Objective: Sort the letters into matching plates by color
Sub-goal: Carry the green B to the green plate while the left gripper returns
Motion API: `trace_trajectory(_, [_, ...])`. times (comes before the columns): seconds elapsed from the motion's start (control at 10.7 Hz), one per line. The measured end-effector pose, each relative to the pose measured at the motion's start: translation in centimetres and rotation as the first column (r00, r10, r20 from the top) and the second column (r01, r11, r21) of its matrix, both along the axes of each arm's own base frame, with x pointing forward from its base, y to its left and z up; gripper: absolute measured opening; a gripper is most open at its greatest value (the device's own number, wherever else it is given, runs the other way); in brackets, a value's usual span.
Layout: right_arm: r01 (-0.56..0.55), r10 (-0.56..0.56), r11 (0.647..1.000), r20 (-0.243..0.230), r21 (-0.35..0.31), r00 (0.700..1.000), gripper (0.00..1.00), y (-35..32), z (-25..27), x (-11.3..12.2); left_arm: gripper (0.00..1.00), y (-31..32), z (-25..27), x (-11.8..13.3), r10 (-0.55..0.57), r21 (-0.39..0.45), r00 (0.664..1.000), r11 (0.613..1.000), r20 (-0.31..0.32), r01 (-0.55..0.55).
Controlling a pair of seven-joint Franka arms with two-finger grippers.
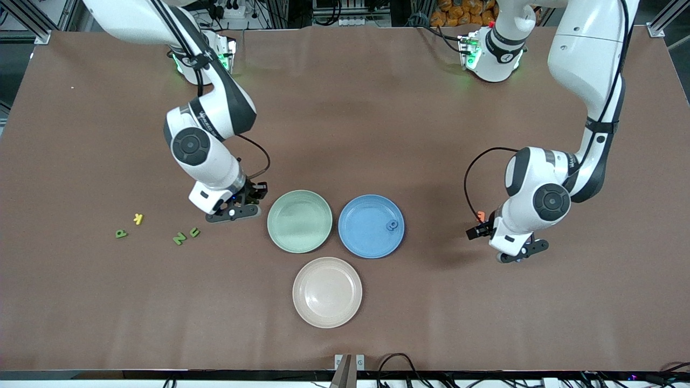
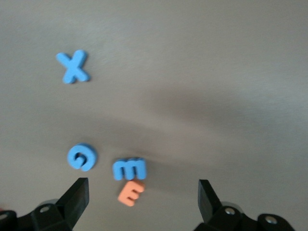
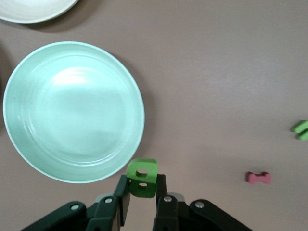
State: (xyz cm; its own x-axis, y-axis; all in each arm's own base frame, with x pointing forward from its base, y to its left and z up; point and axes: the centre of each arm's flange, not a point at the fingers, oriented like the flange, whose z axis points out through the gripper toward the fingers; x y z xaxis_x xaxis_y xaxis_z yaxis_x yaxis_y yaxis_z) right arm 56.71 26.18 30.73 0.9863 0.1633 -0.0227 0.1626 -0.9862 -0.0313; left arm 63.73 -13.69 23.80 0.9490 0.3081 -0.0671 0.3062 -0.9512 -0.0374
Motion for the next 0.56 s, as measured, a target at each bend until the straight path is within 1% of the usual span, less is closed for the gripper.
trace_trajectory(0.19, [-0.018,0.018,1.000,-0.016,0.002,1.000,0.26,2.8,-1.6,-0.2,1.00,3.0,-0.6,-0.9,0.043,0.004,0.999,0.999,-0.016,-0.043])
trace_trajectory(0.37, [-0.032,0.032,0.999,-0.021,0.006,0.999,0.26,5.9,-2.6,-0.6,1.00,5.7,-1.7,-2.2,0.082,-0.010,0.996,0.997,0.030,-0.082])
trace_trajectory(0.56, [-0.034,0.035,0.999,-0.024,0.011,0.999,0.26,7.9,-3.6,-0.6,1.00,5.2,-2.5,-3.6,0.104,-0.021,0.994,0.994,0.047,-0.103])
